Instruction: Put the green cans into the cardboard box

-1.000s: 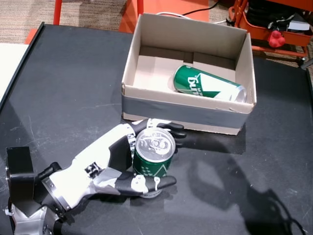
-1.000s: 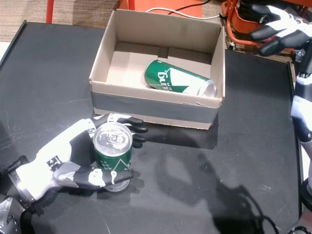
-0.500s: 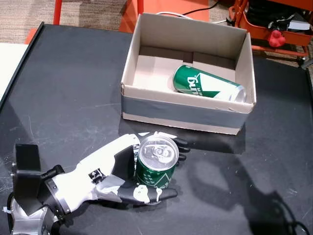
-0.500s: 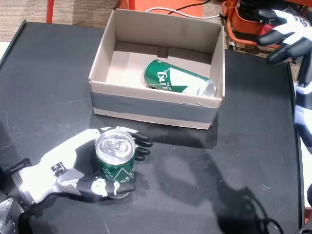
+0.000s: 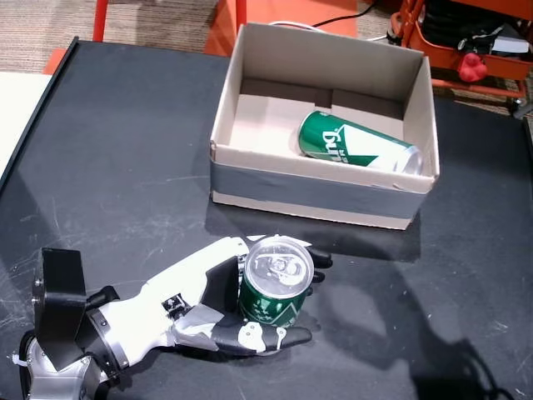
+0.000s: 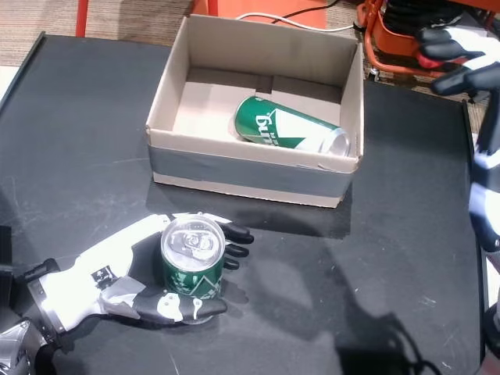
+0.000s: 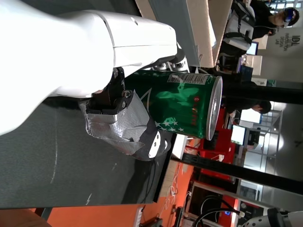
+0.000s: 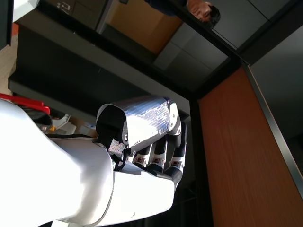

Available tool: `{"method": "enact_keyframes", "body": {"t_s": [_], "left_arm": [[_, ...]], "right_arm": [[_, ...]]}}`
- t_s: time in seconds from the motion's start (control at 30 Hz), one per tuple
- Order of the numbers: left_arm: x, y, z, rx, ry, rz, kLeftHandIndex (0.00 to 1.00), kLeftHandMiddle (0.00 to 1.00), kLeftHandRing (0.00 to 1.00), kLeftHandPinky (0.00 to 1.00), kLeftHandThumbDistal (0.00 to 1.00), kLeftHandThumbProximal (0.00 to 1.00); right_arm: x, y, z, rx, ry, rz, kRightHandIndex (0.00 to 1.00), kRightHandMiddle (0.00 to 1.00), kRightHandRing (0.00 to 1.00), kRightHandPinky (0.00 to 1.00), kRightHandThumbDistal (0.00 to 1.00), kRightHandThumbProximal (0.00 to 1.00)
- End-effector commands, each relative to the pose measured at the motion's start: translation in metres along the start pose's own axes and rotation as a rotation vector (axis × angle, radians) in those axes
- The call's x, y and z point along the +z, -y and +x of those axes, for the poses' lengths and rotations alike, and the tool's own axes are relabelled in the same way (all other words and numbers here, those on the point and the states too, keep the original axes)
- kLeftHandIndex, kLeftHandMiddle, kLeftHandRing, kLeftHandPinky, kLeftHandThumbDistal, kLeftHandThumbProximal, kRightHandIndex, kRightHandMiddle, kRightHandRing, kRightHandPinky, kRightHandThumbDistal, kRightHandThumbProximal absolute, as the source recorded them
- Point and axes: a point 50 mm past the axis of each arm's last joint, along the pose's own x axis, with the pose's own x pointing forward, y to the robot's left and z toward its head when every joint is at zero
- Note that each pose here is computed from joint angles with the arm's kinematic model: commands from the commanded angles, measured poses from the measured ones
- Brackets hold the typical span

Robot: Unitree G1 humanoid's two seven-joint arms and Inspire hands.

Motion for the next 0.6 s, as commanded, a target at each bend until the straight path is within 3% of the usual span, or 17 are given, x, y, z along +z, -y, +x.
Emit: {"method": "enact_keyframes", "body": {"t_s": [0.0, 0.03, 0.1, 0.2, 0.23, 0.3, 0.37, 0.4, 0.47, 0.57], "left_arm": [[-0.0088, 0.0034, -0.0017, 0.041, -0.018, -0.06, 0.56, 0.59, 0.55, 0.42, 0.61, 0.0], [-0.0097, 0.0031, -0.0012, 0.066, -0.021, -0.069, 0.5, 0.6, 0.58, 0.4, 0.54, 0.0], [-0.0102, 0.003, -0.0001, 0.114, -0.014, -0.075, 0.34, 0.52, 0.61, 0.44, 0.38, 0.0], [-0.0106, 0.0021, 0.0, 0.193, -0.001, -0.075, 0.23, 0.44, 0.56, 0.44, 0.32, 0.0], [-0.0105, 0.0017, -0.0005, 0.222, 0.011, -0.071, 0.24, 0.44, 0.57, 0.46, 0.27, 0.0], [-0.0106, 0.0009, -0.0015, 0.271, 0.034, -0.077, 0.29, 0.46, 0.57, 0.5, 0.19, 0.0], [-0.011, 0.0003, -0.002, 0.299, 0.044, -0.084, 0.37, 0.52, 0.6, 0.53, 0.16, 0.0], [-0.011, 0.0002, -0.002, 0.307, 0.051, -0.091, 0.39, 0.54, 0.62, 0.54, 0.16, 0.0], [-0.0107, 0.0003, -0.0022, 0.314, 0.06, -0.094, 0.45, 0.59, 0.64, 0.55, 0.17, 0.0], [-0.0104, 0.0003, -0.0021, 0.32, 0.06, -0.084, 0.48, 0.6, 0.63, 0.54, 0.19, 0.0]], "right_arm": [[0.0029, 0.0005, 0.0003, -0.016, 0.005, -0.013, 0.65, 0.55, 0.47, 0.49, 0.31, 0.73], [0.0029, 0.0001, 0.0006, -0.016, 0.002, -0.009, 0.66, 0.55, 0.47, 0.49, 0.34, 0.7], [0.0033, -0.0006, 0.0014, -0.015, 0.004, -0.018, 0.65, 0.54, 0.46, 0.48, 0.31, 0.7], [0.0033, -0.0001, 0.0019, 0.005, 0.021, -0.031, 0.66, 0.56, 0.48, 0.52, 0.5, 0.57], [0.0026, 0.0004, 0.0013, 0.0, 0.007, -0.002, 0.68, 0.57, 0.48, 0.51, 0.44, 0.61], [0.0029, 0.001, 0.0015, 0.015, 0.024, -0.014, 0.69, 0.58, 0.51, 0.57, 0.39, 0.53], [0.0031, 0.0009, 0.0015, 0.009, 0.012, -0.002, 0.67, 0.57, 0.49, 0.53, 0.32, 0.63], [0.0031, 0.0007, 0.0017, 0.007, 0.015, -0.007, 0.66, 0.56, 0.48, 0.53, 0.36, 0.62], [0.0023, 0.0028, 0.0032, 0.047, 0.044, -0.027, 0.67, 0.57, 0.51, 0.62, 0.54, 0.47], [0.0013, 0.0032, 0.0023, 0.016, 0.025, -0.029, 0.65, 0.54, 0.47, 0.54, 0.47, 0.61]]}}
